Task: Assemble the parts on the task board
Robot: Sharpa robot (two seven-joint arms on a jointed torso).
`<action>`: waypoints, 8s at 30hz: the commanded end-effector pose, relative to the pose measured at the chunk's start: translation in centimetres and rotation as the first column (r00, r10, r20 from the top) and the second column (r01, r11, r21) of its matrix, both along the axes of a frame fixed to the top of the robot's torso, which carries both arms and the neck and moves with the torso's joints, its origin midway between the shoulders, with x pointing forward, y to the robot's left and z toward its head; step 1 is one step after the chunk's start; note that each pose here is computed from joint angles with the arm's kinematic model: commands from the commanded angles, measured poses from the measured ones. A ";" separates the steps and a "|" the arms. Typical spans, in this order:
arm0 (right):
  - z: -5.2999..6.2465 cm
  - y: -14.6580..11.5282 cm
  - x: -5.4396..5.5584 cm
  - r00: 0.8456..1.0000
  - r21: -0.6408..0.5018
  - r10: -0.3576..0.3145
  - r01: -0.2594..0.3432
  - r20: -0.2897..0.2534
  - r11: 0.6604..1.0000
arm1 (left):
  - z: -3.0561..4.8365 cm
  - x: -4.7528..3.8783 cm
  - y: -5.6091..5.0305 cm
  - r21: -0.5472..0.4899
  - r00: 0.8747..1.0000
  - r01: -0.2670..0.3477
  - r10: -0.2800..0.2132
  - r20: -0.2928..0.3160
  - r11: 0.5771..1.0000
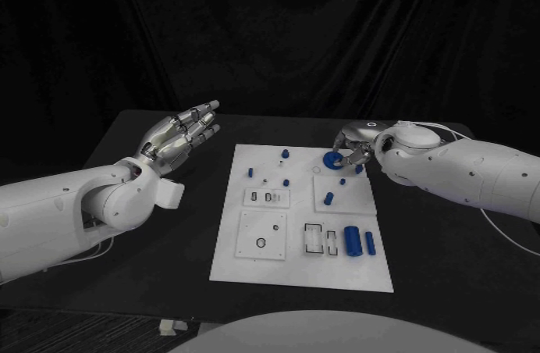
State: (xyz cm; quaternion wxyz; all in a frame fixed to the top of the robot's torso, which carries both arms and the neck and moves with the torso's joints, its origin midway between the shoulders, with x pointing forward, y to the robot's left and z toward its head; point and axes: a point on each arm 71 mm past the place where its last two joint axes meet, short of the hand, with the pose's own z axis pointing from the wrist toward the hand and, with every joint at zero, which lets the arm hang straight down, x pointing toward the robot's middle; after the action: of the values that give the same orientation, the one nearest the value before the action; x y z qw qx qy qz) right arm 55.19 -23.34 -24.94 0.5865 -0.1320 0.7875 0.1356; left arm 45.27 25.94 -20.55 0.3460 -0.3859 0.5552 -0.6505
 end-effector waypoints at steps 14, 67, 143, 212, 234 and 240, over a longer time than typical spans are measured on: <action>-0.9 0.3 -0.2 0.999 -0.013 0.004 -0.005 -0.036 1.000 | 0.09 -0.08 -0.2 -0.015 1.000 0.013 -0.013 0.010 1.000; 2.3 11.6 -0.3 0.970 0.076 0.240 -0.243 0.043 0.967 | 0.07 -0.19 -0.4 -0.017 1.000 0.023 -0.023 0.003 1.000; 3.4 6.3 -1.3 0.964 0.157 0.200 -0.228 0.178 0.961 | 0.03 -0.10 -0.2 -0.018 1.000 0.025 -0.025 0.002 1.000; -2.0 -7.2 -4.4 0.996 0.146 -0.091 0.088 0.017 0.985 | -1.39 -0.37 -0.3 -0.027 0.999 0.044 -0.045 -0.029 0.999; -2.9 -6.9 -4.2 0.996 0.139 -0.092 0.090 0.012 0.986 | -1.39 -0.42 -0.2 -0.027 0.998 0.046 -0.047 -0.032 0.999; -3.0 -6.7 -4.1 0.996 0.140 -0.088 0.086 0.012 0.986 | -1.40 -0.44 -0.2 -0.027 0.998 0.046 -0.047 -0.032 0.999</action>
State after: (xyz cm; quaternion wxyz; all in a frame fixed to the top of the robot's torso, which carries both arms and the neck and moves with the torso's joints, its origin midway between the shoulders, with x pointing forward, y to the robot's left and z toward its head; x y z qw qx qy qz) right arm 51.14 -29.87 -27.78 0.6077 -0.0614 0.7736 0.1690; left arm 44.92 25.92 -22.05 0.3206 -0.3914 0.5645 -0.6522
